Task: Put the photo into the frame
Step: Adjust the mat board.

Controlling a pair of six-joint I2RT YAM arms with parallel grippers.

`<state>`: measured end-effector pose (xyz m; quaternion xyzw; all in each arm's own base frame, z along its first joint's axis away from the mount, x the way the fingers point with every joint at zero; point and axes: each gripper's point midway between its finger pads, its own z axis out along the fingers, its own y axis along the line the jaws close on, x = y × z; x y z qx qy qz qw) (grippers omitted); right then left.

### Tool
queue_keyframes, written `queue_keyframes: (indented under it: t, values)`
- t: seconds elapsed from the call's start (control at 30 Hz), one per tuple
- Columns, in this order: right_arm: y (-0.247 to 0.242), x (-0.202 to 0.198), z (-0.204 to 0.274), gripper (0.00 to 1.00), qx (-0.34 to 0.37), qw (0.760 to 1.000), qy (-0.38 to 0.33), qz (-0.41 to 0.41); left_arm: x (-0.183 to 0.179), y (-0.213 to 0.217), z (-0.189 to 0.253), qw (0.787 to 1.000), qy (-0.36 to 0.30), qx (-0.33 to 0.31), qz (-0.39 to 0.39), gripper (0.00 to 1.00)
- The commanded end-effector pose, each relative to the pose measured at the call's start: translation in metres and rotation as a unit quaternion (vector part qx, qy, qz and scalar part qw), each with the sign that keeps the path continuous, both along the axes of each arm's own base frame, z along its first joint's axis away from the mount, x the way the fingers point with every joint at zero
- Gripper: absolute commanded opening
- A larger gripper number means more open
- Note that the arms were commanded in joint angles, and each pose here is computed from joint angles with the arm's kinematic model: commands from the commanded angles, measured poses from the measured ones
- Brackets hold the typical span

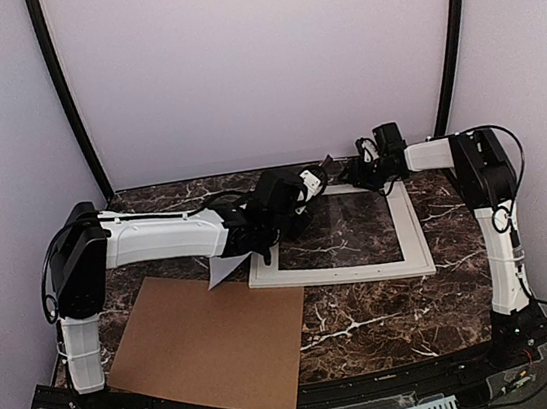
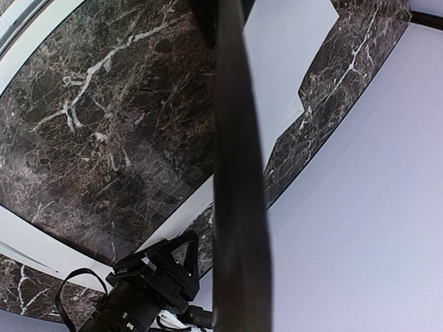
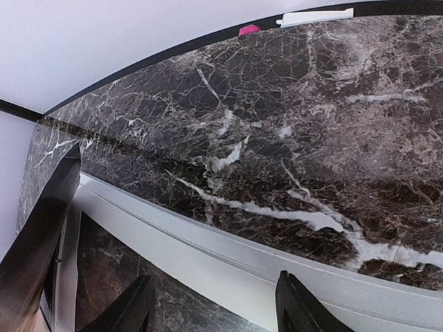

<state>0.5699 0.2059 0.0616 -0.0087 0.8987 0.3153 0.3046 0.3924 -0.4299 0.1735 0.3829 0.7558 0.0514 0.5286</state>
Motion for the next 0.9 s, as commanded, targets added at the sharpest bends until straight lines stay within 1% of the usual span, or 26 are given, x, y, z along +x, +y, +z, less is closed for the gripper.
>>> queue_keyframes:
  t: [0.0, 0.57, 0.87]
  values:
    - [0.011, -0.001, 0.002, 0.60, 0.008, 1.000, -0.003, 0.009, 0.001, 0.007, 0.047, 0.999, -0.027, -0.035, 0.007, 0.00]
    - [0.017, -0.039, -0.025, 0.56, 0.002, 0.999, 0.030, 0.026, 0.004, 0.010, 0.041, 0.999, -0.023, -0.032, 0.012, 0.00]
    - [0.015, -0.041, -0.031, 0.55, -0.006, 0.999, 0.038, 0.022, 0.005, 0.012, 0.040, 0.999, -0.023, -0.031, 0.014, 0.00]
